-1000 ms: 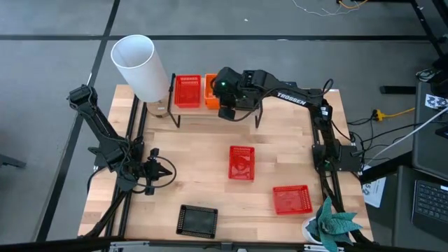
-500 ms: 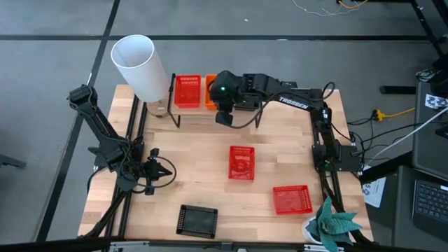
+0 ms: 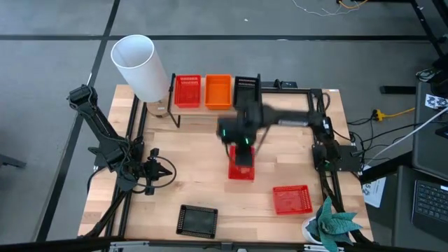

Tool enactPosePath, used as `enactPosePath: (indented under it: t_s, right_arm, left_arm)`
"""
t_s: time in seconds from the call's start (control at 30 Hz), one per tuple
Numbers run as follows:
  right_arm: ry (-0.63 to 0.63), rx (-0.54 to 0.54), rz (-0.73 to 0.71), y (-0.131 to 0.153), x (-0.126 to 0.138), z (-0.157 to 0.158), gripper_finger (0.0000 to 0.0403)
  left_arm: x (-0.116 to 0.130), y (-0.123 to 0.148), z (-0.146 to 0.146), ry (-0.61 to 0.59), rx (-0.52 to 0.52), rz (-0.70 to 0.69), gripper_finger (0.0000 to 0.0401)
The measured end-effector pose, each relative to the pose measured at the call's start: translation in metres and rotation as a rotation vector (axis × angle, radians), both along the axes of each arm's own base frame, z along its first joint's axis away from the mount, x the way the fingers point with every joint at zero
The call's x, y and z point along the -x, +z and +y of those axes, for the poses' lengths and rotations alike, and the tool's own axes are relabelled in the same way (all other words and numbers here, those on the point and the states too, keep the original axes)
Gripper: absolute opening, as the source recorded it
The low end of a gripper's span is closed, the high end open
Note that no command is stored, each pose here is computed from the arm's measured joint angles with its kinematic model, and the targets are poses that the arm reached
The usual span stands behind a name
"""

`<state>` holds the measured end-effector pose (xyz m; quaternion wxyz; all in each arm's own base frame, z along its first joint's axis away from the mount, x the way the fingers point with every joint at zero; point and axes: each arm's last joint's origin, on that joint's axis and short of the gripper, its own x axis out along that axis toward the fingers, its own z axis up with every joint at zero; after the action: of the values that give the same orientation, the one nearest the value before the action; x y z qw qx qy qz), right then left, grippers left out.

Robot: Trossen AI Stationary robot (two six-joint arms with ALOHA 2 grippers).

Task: Stack baskets on shelf by color
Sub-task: Stack the bottom red bin on the red bin on the shelf

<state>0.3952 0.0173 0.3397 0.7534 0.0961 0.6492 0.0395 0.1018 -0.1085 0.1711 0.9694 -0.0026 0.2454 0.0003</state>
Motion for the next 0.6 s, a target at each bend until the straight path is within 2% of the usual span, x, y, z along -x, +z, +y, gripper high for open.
enactPosePath:
  t_s: [0.2, 0.4, 0.6]
  right_arm:
    - [0.166, 0.036, 0.153, -0.037, 0.017, 0.076, 0.0101]
    - [0.046, 0.146, 0.376, -0.085, 0.049, 0.121, 0.0101]
    - [-0.069, 0.099, 0.605, -0.118, 0.082, 0.151, 0.0101]
  left_arm:
    - [0.0, 0.0, 0.0, 0.0, 0.001, 0.0, 0.0]
    - [0.0, 0.0, 0.0, -0.003, 0.003, 0.002, 0.0]
    - [0.0, 0.0, 0.0, 0.005, 0.017, 0.002, 0.0]
